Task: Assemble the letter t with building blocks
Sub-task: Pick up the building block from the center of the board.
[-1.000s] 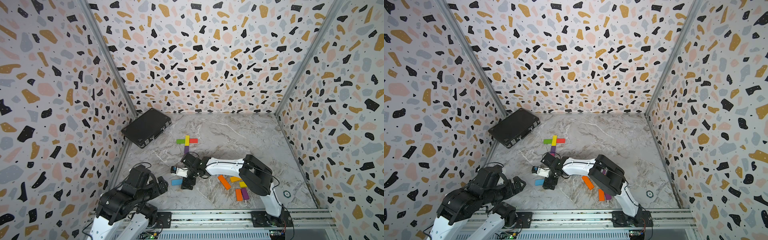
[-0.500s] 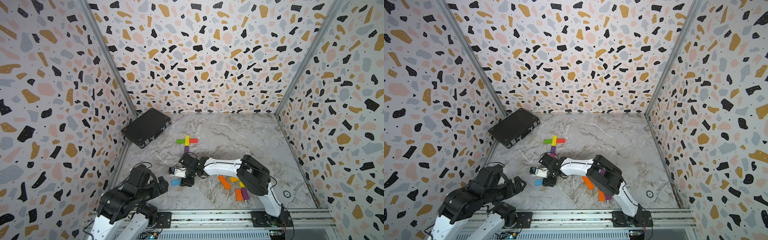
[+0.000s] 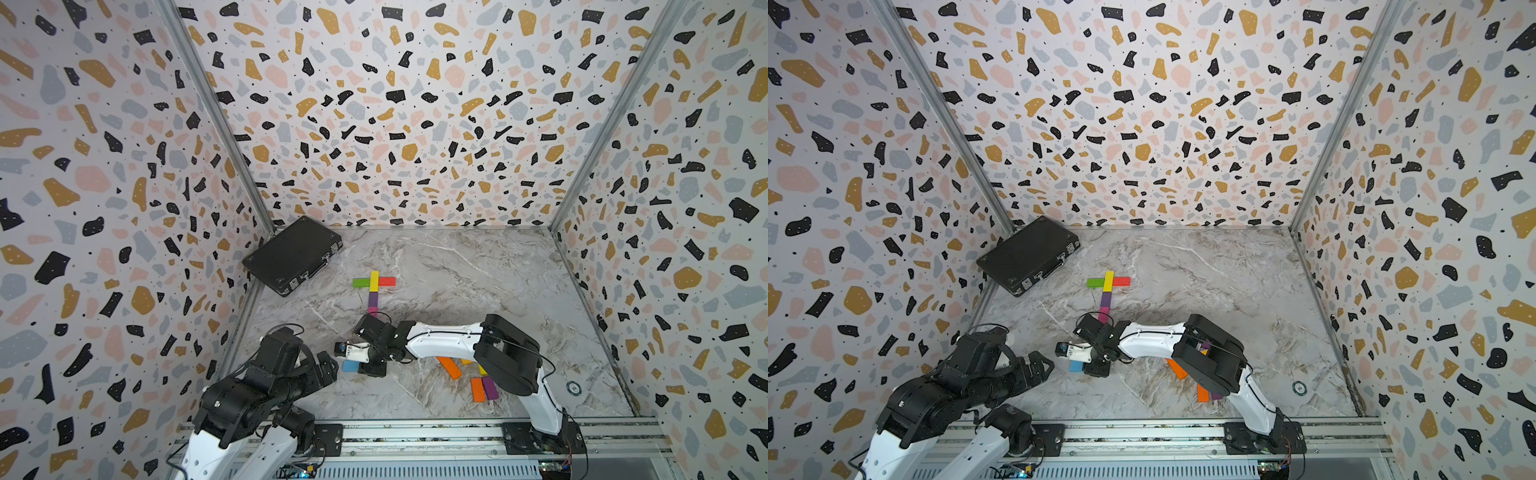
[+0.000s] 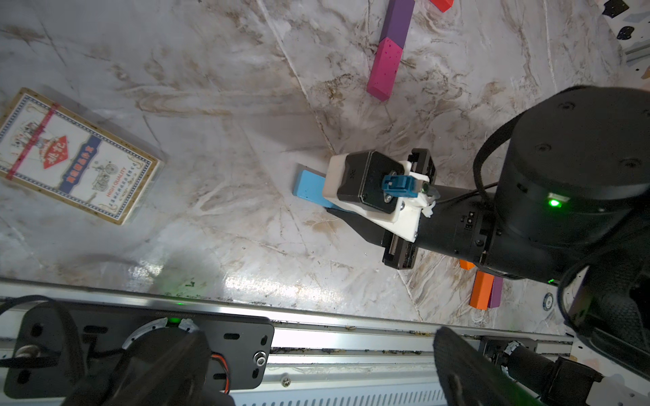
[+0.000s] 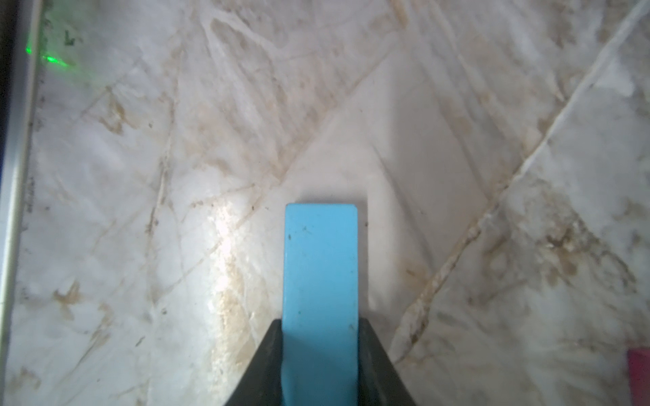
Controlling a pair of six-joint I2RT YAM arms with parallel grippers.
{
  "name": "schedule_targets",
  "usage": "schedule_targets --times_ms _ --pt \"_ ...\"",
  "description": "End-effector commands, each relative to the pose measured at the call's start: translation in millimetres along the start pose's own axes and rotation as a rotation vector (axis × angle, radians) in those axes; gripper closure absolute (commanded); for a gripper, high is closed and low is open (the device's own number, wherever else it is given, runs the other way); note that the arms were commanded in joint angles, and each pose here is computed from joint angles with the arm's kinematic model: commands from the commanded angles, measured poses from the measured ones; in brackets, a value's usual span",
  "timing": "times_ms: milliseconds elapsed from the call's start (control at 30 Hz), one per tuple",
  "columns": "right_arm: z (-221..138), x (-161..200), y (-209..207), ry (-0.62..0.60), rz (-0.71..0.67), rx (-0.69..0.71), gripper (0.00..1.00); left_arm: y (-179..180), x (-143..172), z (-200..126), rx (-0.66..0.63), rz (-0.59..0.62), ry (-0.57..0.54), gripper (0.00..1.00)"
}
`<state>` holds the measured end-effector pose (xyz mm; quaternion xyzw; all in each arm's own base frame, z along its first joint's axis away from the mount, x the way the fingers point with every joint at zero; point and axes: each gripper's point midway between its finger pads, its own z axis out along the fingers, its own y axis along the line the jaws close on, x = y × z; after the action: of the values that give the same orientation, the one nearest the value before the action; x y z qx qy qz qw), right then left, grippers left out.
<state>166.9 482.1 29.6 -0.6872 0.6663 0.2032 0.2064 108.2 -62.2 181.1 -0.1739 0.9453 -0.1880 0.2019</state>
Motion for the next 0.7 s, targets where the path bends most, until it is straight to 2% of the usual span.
schedule_targets --times_ms 0,233,433,567,667 --pt "-16 24 6 0.05 0.024 0.024 0.88 -11 -9 4 0.033 0.035 -0.018 0.01" --pt "-61 54 4 0.065 0.053 0.103 0.91 -56 -25 21 0.184 0.099 0.007 0.01" --pt "-100 79 -35 0.047 0.153 0.096 0.91 -90 -52 42 0.252 0.19 -0.012 0.0" --pt "-103 85 -58 0.061 0.092 0.114 0.91 -103 -75 55 0.26 0.221 -0.03 0.01" --pt "-102 88 -69 0.07 0.077 0.097 0.92 -105 -90 62 0.291 0.193 -0.019 0.0"
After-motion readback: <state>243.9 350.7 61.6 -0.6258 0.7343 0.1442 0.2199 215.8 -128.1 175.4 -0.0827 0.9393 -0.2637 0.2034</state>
